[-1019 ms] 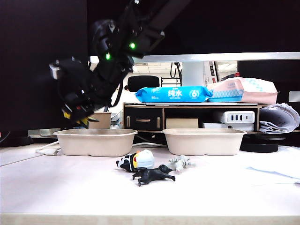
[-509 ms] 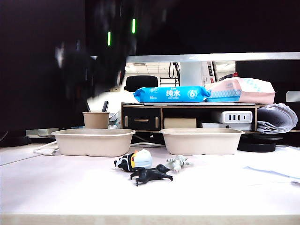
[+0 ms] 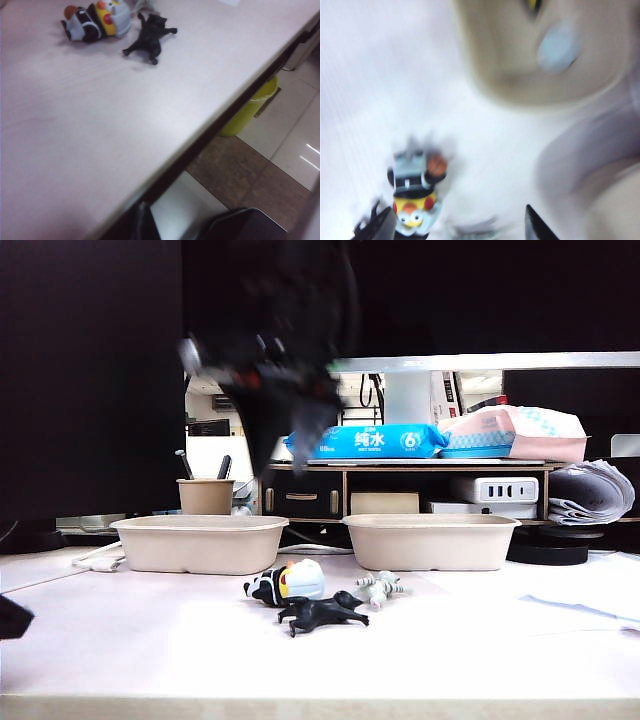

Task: Put the dolls with similar sizes into the same paper box, while dolls with different sizes go into separate paper boxes.

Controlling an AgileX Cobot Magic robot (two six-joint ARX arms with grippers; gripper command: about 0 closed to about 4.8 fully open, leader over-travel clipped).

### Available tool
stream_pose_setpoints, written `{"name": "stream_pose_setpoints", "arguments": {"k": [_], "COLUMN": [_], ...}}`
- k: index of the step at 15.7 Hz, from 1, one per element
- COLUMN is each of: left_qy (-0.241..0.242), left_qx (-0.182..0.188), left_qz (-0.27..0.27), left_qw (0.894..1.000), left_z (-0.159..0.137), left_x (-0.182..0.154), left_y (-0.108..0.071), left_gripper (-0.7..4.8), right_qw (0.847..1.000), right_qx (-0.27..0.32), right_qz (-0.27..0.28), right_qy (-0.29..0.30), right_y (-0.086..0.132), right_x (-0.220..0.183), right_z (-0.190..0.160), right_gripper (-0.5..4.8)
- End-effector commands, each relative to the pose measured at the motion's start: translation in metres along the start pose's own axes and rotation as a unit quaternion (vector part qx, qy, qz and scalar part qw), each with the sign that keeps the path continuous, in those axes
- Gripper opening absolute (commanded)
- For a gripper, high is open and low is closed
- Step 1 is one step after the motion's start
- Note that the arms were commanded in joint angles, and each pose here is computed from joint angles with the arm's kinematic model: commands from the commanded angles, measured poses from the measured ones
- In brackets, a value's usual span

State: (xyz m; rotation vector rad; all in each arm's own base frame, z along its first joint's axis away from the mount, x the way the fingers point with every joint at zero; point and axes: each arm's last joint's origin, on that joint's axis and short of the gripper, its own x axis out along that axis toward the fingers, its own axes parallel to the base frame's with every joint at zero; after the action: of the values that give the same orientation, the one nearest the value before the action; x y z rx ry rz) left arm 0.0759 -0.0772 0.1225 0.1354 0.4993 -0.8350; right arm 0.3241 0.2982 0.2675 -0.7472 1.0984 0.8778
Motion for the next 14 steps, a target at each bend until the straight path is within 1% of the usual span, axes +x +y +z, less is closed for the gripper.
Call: {"name": "stream_pose_setpoints", "arguments": {"k": [1,3,6,8,11,14], "left_qy": [-0.003,-0.006,-0.016,-0.028,-0.032,-0.032], "left_qx": [-0.004,-0.011,-0.017,-0.023,-0.027,-0.027], "left_qz": [0.013,0.025,0.039,0.053,0.061,0.061], "left_qw": [1.000,1.000,0.999,0.998,0.997,0.997], "left_z": [0.001,0.001,0.002,0.004,0.004,0.004], "left_x": [0.000,-0.001,-0.002,-0.004,-0.005,-0.005], "left_y": [0.003,0.006,0.009,0.012,0.014,0.014], "left_gripper": [-0.05,-0.05,-0.05,-0.05,-0.05,-0.05], "right_qw": [1.000,0.999,0.997,0.997,0.995,0.995], "right_qx": [0.003,0.005,0.006,0.006,0.008,0.007], "right_qz": [0.025,0.044,0.068,0.071,0.087,0.088], "right_qy": [0.010,0.022,0.026,0.032,0.041,0.044], "right_y": [0.003,0.006,0.009,0.009,0.010,0.011], "right_x": [0.017,0.034,0.047,0.055,0.061,0.063], "right_z": [-0.007,-0.015,-0.018,-0.018,-0.019,-0.020], "right_gripper": [3.38,3.38,3.38,3.38,3.38,3.37]}}
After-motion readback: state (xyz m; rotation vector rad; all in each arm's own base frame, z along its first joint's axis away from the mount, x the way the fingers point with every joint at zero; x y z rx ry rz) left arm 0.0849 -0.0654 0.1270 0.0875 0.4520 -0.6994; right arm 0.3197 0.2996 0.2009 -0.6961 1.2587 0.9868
